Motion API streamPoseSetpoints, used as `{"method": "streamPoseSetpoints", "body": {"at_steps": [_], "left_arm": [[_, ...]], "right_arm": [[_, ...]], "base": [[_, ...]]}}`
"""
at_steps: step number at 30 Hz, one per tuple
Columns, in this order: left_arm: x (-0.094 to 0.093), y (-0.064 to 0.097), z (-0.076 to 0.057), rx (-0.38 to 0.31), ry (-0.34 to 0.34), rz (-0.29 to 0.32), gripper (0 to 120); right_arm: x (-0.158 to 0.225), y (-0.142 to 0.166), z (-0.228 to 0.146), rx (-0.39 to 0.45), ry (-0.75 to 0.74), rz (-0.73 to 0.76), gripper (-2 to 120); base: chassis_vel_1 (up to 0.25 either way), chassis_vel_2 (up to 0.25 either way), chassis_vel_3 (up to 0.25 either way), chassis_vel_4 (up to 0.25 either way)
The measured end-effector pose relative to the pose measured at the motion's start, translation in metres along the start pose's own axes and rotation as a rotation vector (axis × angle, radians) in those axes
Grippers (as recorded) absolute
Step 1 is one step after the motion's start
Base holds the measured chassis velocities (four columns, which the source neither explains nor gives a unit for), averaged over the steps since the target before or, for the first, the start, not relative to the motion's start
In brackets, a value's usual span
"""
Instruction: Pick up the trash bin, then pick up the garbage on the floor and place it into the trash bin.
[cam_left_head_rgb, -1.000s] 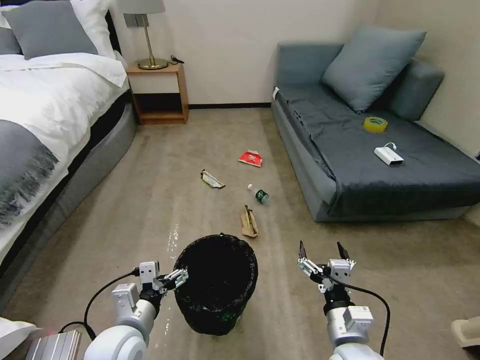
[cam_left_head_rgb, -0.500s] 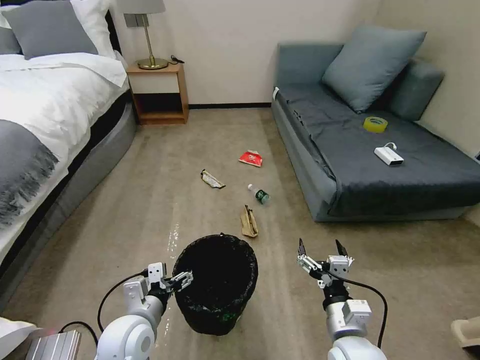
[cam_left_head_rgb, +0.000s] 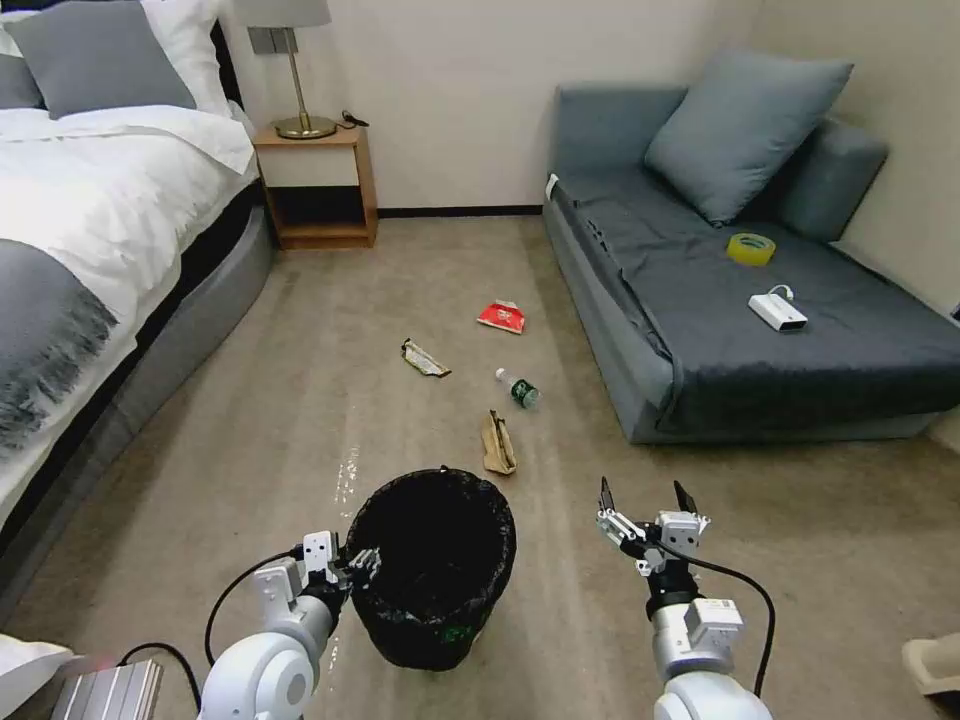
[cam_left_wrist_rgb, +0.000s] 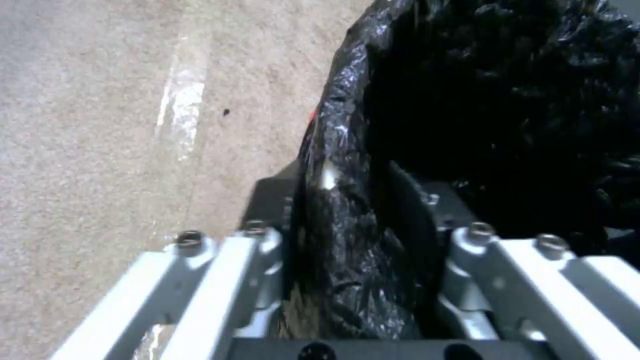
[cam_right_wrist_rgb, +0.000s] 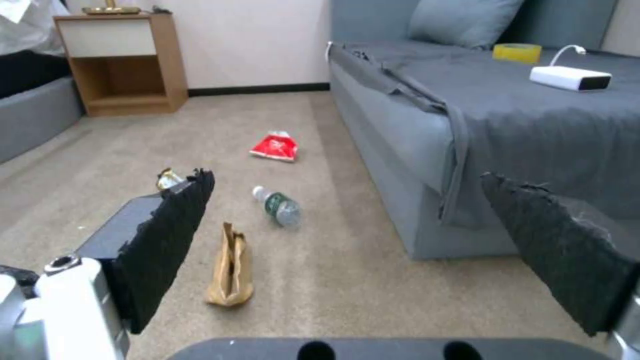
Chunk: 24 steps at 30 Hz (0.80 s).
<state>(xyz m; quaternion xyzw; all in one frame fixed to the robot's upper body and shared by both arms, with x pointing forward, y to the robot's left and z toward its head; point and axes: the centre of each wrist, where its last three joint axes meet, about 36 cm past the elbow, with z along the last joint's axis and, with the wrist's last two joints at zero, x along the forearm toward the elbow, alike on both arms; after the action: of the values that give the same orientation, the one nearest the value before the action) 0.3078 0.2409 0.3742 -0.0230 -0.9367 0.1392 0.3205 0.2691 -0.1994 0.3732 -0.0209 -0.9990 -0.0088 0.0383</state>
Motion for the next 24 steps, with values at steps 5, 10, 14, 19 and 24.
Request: {"method": "streamPoseSetpoints", "body": {"at_steps": [5,10,14,19,24], "left_arm": [[-0.0015,0.0006,0.0009,0.003,-0.003,0.0,15],[-0.0026,-0.0004,0.0028,0.013,-0.008,0.008,4],[-0.0023,0.0006,0.005,0.005,-0.021,0.011,4],[0.0005,0.0025,0.0085,-0.01,-0.061,0.016,4],[0.0073,0.0046,0.0072,-0.024,-0.125,0.013,4]], "right_arm": [[0.0003,-0.0005,-0.0004,-0.002,-0.001,0.007,100],[0.0005,-0.0006,-0.0004,-0.002,0.0,0.011,100],[0.0005,-0.0002,-0.0005,-0.002,0.0,0.012,100],[0.0004,0.0001,-0.0006,-0.003,-0.001,0.012,100],[0.0003,-0.0005,-0.0022,0.001,-0.003,0.009,100]], "base": [[0.0,0.0,0.0,0.0],[0.0,0.0,0.0,0.0],[0.0,0.0,0.0,0.0],[0.0,0.0,0.0,0.0],[0.0,0.0,0.0,0.0]]}}
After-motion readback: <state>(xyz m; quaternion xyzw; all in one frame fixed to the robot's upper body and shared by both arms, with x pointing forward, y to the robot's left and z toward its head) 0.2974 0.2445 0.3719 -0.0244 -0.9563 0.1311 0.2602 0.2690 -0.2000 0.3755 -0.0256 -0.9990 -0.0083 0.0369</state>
